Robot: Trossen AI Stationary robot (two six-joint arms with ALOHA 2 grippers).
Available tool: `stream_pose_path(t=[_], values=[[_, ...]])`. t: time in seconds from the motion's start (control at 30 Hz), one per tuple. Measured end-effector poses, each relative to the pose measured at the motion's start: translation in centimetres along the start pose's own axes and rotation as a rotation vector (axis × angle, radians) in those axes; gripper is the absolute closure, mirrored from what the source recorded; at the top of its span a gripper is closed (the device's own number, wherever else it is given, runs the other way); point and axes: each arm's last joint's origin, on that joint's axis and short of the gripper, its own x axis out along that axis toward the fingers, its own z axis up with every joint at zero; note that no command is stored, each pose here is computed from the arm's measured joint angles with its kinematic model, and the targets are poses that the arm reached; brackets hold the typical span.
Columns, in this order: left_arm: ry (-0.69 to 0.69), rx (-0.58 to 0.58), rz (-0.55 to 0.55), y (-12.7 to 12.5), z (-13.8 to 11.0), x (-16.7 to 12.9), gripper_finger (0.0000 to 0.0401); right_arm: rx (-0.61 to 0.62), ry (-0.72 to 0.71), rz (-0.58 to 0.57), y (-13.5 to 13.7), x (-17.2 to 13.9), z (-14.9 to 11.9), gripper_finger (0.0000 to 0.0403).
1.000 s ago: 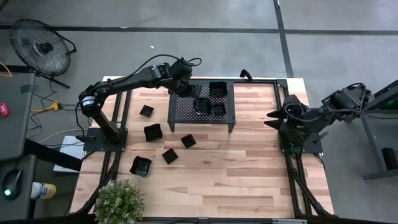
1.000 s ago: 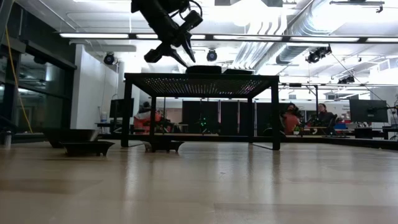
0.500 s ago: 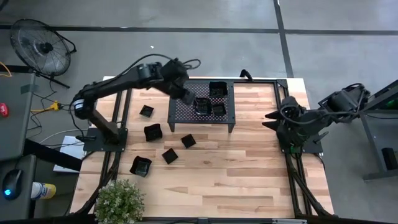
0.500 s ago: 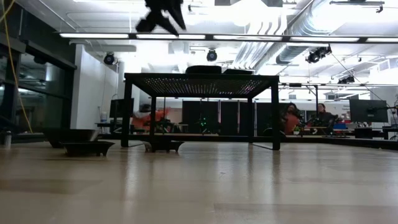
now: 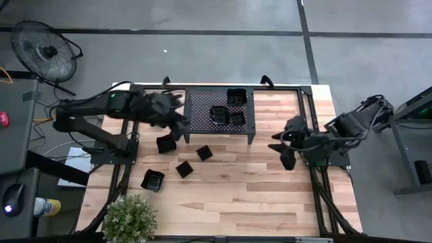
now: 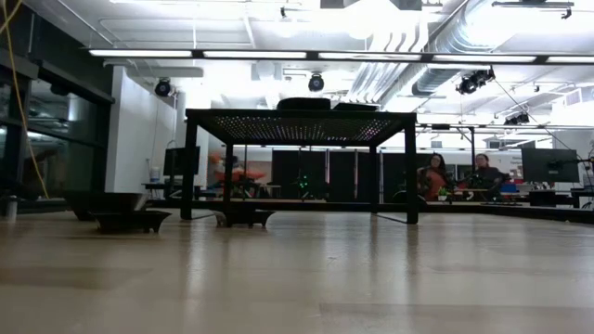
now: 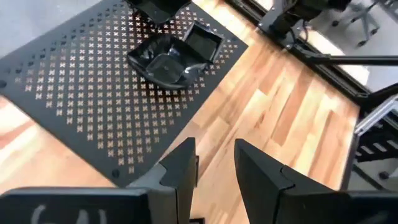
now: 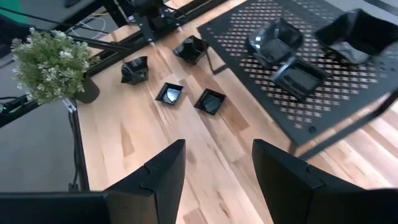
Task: Pick & Place Mini shaped plates
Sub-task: Stack the black square plate on top of the other black square plates on the shelf
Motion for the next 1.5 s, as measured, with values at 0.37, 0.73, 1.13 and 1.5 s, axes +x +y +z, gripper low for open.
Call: stream_pose_path(t=[0.37,0.73,1.13,1.5], values=[[-0.088,-0.066,-0.140,2.7,-5.3,-2.6,0.0293,-0.161,-0.048,0.058,4.3,4.3,-0.2,0.0222],[-0.135,-0.133,-0.223,5.3,-8.0,-3.2,0.0293,-0.311,0.065,0.096,6.4,11.3,-0.7,0.0222],[-0.139,-0.136,-0.245,5.7,-8.3,-3.6,0.0293,-0.715,0.222,0.105,6.4,20.7,-2.7,0.0222],[-0.126,-0.134,-0.270,5.6,-8.3,-3.6,0.0293,-1.021,0.268,0.086,5.7,29.8,-6.2,0.0228]])
